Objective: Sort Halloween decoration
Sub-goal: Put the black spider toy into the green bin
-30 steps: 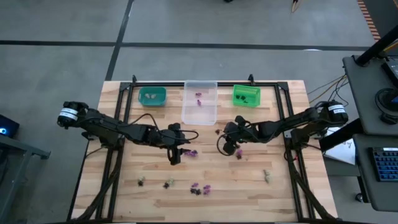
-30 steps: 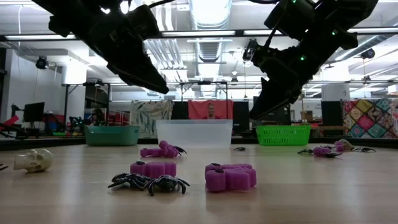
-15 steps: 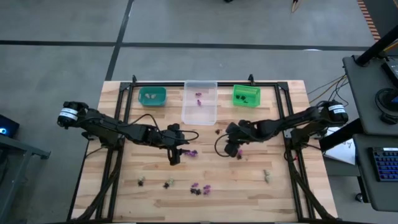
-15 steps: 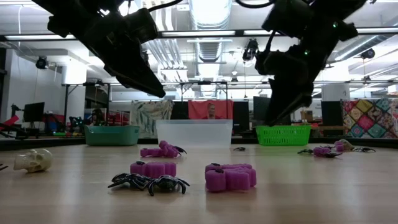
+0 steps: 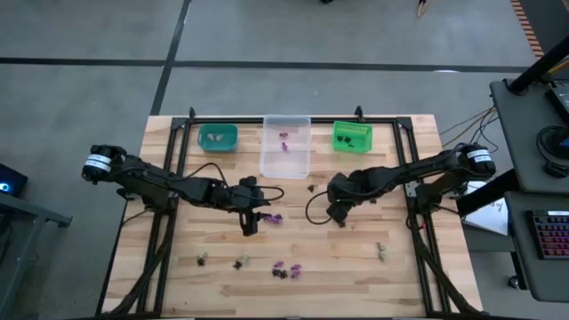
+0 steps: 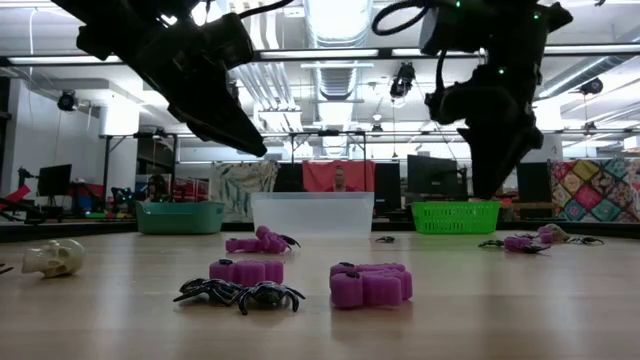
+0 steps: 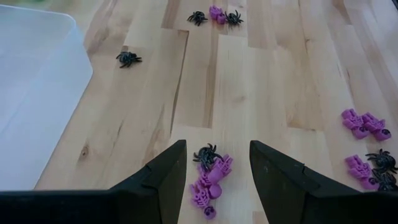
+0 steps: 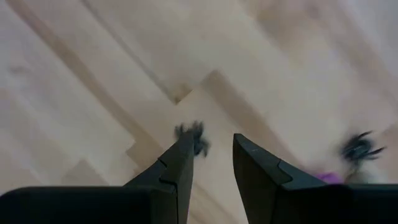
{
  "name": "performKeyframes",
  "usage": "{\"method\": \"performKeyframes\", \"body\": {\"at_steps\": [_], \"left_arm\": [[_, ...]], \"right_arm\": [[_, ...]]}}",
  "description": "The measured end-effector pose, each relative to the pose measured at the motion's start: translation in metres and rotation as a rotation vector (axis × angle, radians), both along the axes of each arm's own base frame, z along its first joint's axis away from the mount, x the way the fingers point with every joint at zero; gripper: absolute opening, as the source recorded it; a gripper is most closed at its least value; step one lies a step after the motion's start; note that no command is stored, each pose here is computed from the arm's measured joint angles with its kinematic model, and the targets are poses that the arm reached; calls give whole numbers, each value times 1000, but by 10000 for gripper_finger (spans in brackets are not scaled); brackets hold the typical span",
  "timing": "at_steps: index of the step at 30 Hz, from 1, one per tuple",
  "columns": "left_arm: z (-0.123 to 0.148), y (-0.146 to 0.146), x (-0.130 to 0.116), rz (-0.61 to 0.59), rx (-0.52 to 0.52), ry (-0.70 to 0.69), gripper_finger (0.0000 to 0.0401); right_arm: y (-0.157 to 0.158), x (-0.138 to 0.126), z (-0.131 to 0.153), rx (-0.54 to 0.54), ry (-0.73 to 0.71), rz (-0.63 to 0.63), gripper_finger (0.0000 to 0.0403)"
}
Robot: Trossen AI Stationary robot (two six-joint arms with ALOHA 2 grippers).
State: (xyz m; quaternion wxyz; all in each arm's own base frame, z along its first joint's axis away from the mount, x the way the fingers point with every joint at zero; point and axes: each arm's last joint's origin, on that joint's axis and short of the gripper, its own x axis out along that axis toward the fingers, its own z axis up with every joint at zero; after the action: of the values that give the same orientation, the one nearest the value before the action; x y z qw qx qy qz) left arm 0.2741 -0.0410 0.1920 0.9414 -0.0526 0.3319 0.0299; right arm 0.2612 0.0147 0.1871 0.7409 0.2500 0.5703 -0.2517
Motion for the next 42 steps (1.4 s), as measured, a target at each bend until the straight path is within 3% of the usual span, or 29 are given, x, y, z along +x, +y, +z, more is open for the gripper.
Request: {"method": "performKeyframes", "body": {"at_steps": [4,16,21,28,35,42], "left_arm": [[0,0,0,0,0,-1,159],[0,0,0,1,1,-2,159],[1,0,1,-1,2,-10,159],[4,0,3,-1,-4,-51,159],[7,-2,13,-15,2,-159,159],[-1,-4,29,-17,38,-259,159]], "right_arm": [[2,4,-16,51,71,6,95],[5,26,-41,30,163,60,50],[6,43,-37,-47,81,108,43],[6,59,-5,-111,-68,228,43],[7,44,15,-178,-172,407,43],[15,10,-3,-270,-303,628,43]]}}
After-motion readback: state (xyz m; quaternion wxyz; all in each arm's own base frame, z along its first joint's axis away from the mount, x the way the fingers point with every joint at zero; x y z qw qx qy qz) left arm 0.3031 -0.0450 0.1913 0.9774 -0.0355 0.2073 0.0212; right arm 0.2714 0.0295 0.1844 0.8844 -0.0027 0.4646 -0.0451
